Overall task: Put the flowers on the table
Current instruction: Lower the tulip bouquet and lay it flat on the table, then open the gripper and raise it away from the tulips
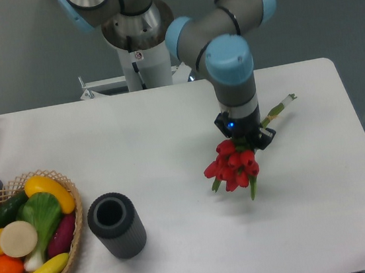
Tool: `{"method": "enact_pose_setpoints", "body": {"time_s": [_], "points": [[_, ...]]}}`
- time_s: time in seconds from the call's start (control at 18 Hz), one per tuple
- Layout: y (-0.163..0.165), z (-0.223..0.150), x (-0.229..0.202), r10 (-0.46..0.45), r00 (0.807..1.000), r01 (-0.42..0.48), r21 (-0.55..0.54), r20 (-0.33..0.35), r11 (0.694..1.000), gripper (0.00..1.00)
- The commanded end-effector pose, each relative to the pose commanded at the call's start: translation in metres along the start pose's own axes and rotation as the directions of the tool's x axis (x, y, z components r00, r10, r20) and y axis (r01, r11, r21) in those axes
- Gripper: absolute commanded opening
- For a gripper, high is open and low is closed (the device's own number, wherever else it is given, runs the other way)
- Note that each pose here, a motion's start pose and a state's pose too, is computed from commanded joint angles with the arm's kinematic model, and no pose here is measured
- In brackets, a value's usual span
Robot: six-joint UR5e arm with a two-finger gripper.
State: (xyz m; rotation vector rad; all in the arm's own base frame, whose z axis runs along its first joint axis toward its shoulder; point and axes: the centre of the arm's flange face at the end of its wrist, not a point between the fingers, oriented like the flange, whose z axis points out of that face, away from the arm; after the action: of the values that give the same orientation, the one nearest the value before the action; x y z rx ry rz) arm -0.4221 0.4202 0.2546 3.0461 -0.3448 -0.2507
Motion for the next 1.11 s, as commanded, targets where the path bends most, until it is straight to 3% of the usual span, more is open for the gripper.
{"method": "enact_pose_setpoints", "body": {"time_s": [0.22,0.39,0.5,0.61,0.78,0.94,1.11], "points": [[-0.002,0.018,0.001,0.005,1.000,-0.006,-0.010,-0.029,1.000,0.37],[-0.003,0.022,0.000,0.008,0.999,-0.008,-0.013,-0.033,1.000,0.47],[-0.003,0.024,0.000,0.014,0.999,-0.014,-0.015,-0.034,1.000,0.65],[-0.002,0.025,0.000,0.035,0.999,-0.036,-0.015,-0.035,0.999,0.73],[-0.002,0.026,0.004,0.035,0.999,-0.035,-0.018,-0.039,0.999,1.00],[0.002,0.013,0.003,0.038,0.999,-0.038,-0.010,-0.021,0.999,1.00],[0.013,-0.035,-0.005,0.013,0.998,-0.015,0.022,0.054,1.000,1.00]]}}
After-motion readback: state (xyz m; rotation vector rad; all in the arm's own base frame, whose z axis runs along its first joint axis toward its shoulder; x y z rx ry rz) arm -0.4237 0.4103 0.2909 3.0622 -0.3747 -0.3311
